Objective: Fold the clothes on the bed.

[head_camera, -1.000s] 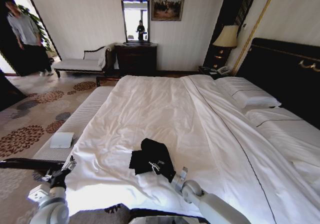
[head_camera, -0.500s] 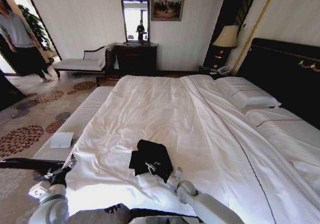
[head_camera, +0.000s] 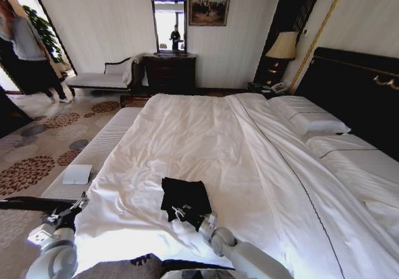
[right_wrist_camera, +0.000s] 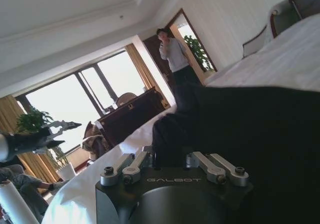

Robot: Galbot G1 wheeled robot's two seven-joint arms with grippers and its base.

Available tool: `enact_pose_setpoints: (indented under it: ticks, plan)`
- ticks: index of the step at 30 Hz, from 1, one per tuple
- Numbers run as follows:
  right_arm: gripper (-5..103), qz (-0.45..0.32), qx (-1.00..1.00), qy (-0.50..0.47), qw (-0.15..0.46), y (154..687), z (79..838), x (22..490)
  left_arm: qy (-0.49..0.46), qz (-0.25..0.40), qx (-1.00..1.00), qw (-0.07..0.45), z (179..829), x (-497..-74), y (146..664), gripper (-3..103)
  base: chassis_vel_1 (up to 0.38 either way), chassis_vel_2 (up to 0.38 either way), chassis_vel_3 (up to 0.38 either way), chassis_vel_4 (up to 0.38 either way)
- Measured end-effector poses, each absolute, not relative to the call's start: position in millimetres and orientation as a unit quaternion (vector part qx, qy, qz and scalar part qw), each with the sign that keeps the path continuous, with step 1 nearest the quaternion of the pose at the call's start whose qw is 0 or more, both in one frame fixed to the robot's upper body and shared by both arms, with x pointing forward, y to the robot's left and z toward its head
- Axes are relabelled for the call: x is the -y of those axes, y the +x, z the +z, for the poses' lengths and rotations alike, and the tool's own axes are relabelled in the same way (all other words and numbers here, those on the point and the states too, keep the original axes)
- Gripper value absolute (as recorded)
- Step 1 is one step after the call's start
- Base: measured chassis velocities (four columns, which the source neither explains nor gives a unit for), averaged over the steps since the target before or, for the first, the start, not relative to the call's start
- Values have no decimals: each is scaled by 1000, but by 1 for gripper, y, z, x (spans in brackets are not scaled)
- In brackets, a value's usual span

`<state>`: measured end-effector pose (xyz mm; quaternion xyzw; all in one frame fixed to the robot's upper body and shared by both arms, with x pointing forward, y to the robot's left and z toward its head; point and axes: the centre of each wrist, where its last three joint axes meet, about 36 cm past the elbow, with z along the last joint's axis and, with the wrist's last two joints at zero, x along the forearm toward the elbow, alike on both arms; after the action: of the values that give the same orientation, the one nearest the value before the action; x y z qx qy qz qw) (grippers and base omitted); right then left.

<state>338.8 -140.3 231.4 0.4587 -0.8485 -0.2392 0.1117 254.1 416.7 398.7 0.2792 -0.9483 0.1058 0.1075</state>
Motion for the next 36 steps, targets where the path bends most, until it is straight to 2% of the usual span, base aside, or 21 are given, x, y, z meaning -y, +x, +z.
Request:
enact_pose_setpoints:
  ticks: [2, 6, 8, 9, 11, 14, 15, 18, 20, 23, 28, 31, 36]
  plan:
    - [25, -240, 845, 466, 101, 336, 236, 144, 280, 106, 948, 108, 398, -416, 254, 100, 0, 0, 0, 0]
    - [47, -286, 823, 488, 51, 325, 269, 141, 281, 105, 947, 113, 395, -410, 253, 100, 0, 0, 0, 0]
    - [47, -295, 821, 486, 47, 326, 274, 139, 281, 105, 947, 114, 394, -410, 253, 100, 0, 0, 0, 0]
    - [57, -317, 827, 461, 51, 333, 282, 133, 281, 105, 947, 115, 393, -408, 252, 100, 0, 0, 0, 0]
    - [57, -328, 835, 437, 61, 341, 284, 126, 281, 104, 947, 115, 392, -407, 252, 100, 0, 0, 0, 0]
    - [74, -347, 853, 376, 100, 361, 274, 93, 283, 101, 946, 117, 390, -405, 251, 100, 0, 0, 0, 0]
    - [74, -347, 853, 376, 100, 361, 274, 93, 283, 101, 946, 117, 390, -405, 251, 100, 0, 0, 0, 0]
    - [90, -347, 856, 361, 127, 376, 259, 57, 286, 98, 946, 118, 390, -407, 249, 100, 0, 0, 0, 0]
    - [90, -345, 856, 362, 133, 380, 255, 47, 288, 96, 946, 118, 390, -408, 249, 100, 0, 0, 0, 0]
    - [100, -329, 854, 374, 149, 380, 242, 26, 294, 91, 945, 116, 392, -414, 248, 100, 0, 0, 0, 0]
    - [100, -315, 840, 410, 166, 353, 234, 8, 298, 86, 944, 114, 393, -419, 247, 100, 0, 0, 0, 0]
    - [100, -306, 833, 433, 158, 341, 235, 8, 299, 86, 943, 115, 392, -420, 248, 100, 0, 0, 0, 0]
    - [100, -306, 822, 470, 98, 336, 246, 31, 294, 88, 945, 117, 388, -415, 250, 100, 0, 0, 0, 0]
